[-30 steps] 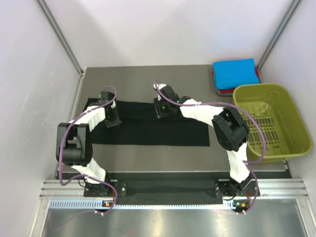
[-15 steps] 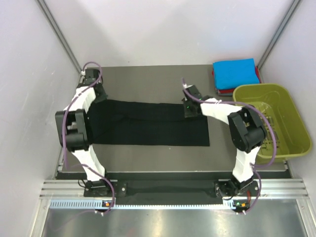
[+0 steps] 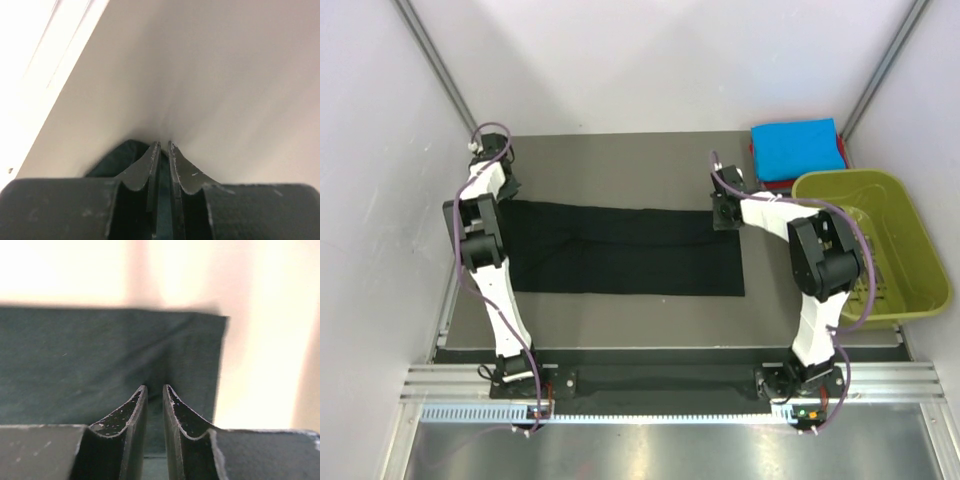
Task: Fold and stack the t-shirts
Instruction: Fold the tshirt
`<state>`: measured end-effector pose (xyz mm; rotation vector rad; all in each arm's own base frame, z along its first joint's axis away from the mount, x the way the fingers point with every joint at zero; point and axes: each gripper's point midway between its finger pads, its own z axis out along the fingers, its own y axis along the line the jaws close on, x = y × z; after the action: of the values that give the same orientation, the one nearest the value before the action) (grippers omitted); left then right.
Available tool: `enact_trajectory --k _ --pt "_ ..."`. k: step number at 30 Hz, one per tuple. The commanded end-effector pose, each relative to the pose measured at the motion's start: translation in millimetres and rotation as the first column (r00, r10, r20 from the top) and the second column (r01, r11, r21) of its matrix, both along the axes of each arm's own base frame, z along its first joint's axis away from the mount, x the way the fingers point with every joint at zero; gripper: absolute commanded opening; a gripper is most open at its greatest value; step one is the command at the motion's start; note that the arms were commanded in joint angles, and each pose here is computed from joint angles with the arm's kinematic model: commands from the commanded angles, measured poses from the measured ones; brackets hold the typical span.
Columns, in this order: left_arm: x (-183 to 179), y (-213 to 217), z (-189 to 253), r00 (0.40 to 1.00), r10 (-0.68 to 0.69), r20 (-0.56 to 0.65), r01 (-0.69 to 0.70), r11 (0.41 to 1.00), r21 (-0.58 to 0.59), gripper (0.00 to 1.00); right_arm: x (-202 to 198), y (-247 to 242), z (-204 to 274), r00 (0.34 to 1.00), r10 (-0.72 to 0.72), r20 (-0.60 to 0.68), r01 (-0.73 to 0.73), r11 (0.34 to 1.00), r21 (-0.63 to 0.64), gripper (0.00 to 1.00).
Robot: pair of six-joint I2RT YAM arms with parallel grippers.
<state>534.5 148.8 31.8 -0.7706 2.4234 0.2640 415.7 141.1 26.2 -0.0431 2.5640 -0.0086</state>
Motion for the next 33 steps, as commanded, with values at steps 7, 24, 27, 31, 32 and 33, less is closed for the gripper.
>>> enact_trajectory --k 7,24,27,31,32,33 --pt "-46 41 -46 0.971 0.206 -0.125 -0.202 0.979 0.038 0.17 -9 -53 -17 0.986 -0.168 -0.011 0.165 0.978 -0.125 0.20" --pt "-41 27 71 0.992 0.106 0.062 -0.110 0.992 0.060 0.31 18 -29 59 0.979 -0.140 0.149 0.139 0.990 0.017 0.33" --pt "-67 12 85 0.996 0.053 0.066 -0.057 0.996 0.061 0.36 13 -7 73 0.982 -0.084 0.167 0.075 0.995 0.063 0.37" --pt "-104 -23 81 0.999 -0.048 -0.002 0.048 0.997 0.064 0.37 8 23 79 0.985 -0.003 0.171 -0.015 0.994 0.109 0.40" --pt "-113 -24 88 0.999 -0.044 -0.010 0.045 0.995 0.091 0.37 6 31 81 0.985 0.016 0.174 -0.037 0.992 0.121 0.41" --pt "-119 -26 89 0.999 -0.033 -0.019 0.035 0.993 0.112 0.38 4 39 82 0.984 0.046 0.171 -0.071 0.987 0.143 0.42"
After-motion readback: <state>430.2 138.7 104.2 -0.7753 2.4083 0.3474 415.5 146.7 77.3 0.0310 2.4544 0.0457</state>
